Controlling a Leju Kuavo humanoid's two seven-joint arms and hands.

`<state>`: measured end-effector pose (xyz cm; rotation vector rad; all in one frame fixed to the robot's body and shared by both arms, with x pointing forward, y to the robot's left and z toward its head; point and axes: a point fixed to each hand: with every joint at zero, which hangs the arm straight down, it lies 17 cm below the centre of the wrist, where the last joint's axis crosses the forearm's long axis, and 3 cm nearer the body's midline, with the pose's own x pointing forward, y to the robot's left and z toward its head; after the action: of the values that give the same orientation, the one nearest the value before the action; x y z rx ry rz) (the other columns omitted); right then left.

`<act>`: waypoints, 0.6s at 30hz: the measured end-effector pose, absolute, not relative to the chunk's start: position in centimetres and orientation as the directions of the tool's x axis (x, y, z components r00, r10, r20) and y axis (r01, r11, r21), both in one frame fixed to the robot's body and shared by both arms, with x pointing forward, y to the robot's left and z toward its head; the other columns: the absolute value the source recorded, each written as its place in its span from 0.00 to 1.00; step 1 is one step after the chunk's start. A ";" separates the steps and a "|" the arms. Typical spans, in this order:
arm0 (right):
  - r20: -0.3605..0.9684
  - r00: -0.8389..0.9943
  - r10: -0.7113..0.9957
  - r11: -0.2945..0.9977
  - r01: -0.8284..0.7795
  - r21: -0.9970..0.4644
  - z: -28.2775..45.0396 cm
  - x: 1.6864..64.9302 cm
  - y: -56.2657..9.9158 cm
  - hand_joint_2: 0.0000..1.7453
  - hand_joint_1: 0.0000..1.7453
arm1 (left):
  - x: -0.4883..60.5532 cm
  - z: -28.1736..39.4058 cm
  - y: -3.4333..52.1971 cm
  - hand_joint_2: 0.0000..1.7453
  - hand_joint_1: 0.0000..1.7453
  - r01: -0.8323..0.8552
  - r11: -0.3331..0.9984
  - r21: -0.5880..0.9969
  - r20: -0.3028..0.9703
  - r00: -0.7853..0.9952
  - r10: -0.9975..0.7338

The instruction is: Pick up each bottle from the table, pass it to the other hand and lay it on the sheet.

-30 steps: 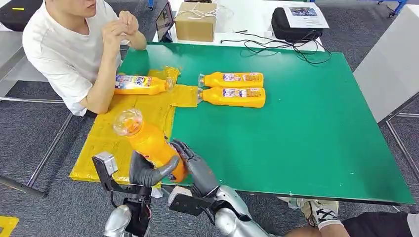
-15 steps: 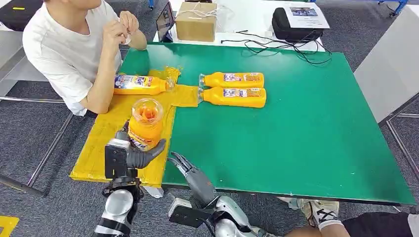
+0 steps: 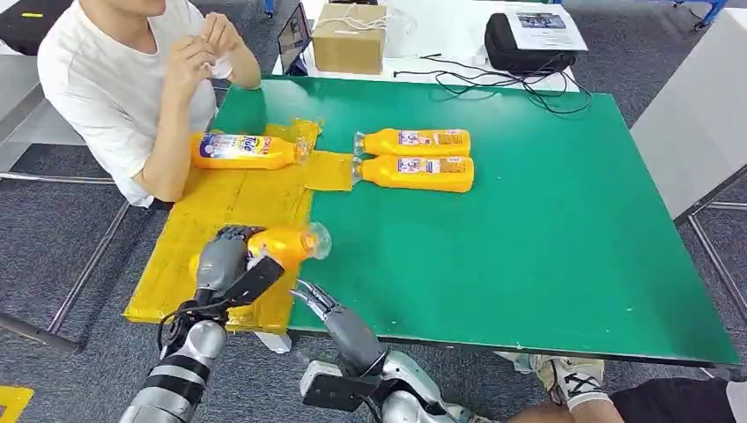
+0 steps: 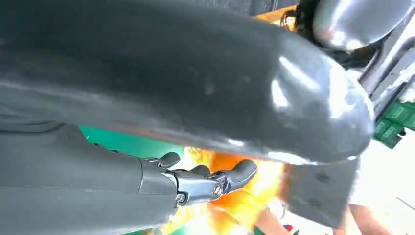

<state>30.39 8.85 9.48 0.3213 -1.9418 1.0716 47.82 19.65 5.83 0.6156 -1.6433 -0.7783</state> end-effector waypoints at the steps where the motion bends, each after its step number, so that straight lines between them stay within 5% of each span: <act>1: 0.794 -0.585 0.166 0.593 -0.584 -0.554 9.5 30.3 8.9 0.00 0.00 | 48.0 5.2 19.3 1.00 1.00 0.038 0.605 0.796 0.597 -0.217 -0.772; 12: 0.811 -0.574 0.110 0.576 -0.628 -0.523 9.9 29.6 9.6 0.00 0.00 | 49.0 0.6 17.8 1.00 1.00 0.296 0.370 0.881 0.450 -0.279 -0.848; 13: 0.812 -0.574 0.108 0.574 -0.630 -0.522 9.9 29.5 9.6 0.00 0.00 | 49.0 0.5 17.7 1.00 0.97 0.306 0.361 0.881 0.446 -0.281 -0.850; 14: 0.813 -0.572 0.106 0.574 -0.633 -0.520 9.9 29.5 9.6 0.00 0.00 | 49.0 0.2 17.6 1.00 0.49 0.323 0.349 0.880 0.443 -0.286 -0.850; 18: 0.816 -0.571 0.086 0.580 -0.637 -0.507 10.4 29.6 9.6 0.00 0.00 | 49.2 -0.1 17.3 1.00 0.49 0.400 0.326 0.856 0.461 -0.306 -0.833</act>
<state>29.64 9.65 10.38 0.4418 -1.9454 1.0555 49.19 17.26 -0.10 0.4315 -1.3937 -1.2980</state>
